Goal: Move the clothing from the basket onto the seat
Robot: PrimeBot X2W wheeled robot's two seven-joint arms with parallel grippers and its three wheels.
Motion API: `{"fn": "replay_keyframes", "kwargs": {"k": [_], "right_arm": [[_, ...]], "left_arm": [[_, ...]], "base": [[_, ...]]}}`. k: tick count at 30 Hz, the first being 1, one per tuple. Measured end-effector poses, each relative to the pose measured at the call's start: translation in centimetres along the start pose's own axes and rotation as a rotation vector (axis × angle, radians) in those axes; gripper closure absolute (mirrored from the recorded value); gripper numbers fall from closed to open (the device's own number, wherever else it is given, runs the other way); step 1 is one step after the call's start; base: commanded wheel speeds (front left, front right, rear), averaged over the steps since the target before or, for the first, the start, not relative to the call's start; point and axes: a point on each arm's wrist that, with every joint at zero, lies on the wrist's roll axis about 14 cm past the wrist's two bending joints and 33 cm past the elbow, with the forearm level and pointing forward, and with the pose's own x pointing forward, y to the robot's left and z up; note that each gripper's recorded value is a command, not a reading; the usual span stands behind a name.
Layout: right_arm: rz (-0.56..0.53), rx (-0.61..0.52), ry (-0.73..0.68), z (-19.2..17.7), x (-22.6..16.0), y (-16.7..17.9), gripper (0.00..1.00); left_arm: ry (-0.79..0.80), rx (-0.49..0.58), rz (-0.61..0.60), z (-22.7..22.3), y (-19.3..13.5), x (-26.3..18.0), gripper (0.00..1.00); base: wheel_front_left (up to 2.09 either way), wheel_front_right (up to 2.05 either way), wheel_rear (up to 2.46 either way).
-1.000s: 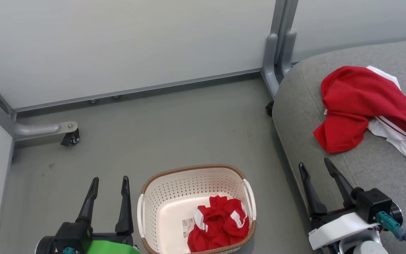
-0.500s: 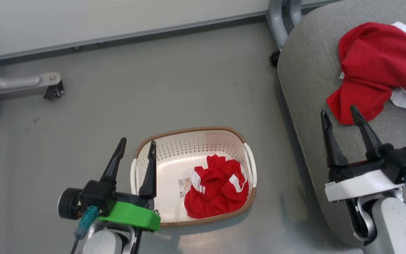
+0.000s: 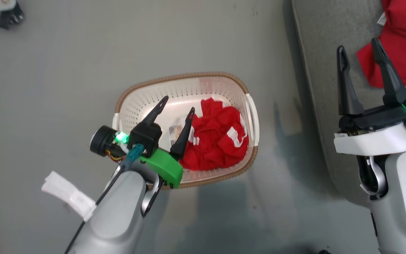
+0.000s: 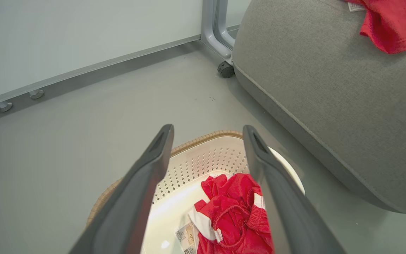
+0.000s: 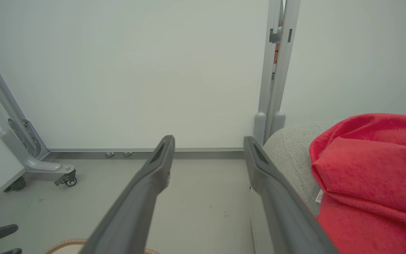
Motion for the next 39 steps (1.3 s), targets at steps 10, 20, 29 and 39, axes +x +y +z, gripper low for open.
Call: {"fn": "replay_keyframes", "kwargs": {"k": [10,20,29,39], "right_arm": [[0.003,0.013,0.051,-4.7,1.4,-0.7,0.00],[0.032,0.013,0.090,-9.1,2.4,-0.7,0.00],[0.027,0.043,0.129,-12.9,2.4,-1.3,0.00],[0.071,0.055,0.178,-16.1,1.8,-0.5,0.00]], "left_arm": [[0.299,0.040,-0.158,-10.3,-1.1,3.7,0.00],[0.479,0.212,-0.320,-17.5,-0.8,5.8,0.00],[0.557,0.358,-0.455,-22.5,-0.7,6.8,0.00],[0.614,0.418,-0.525,-26.6,-0.5,6.9,0.00]], "base": [[0.00,0.00,0.00],[0.00,0.00,0.00],[0.00,0.00,0.00],[0.00,0.00,0.00]]}}
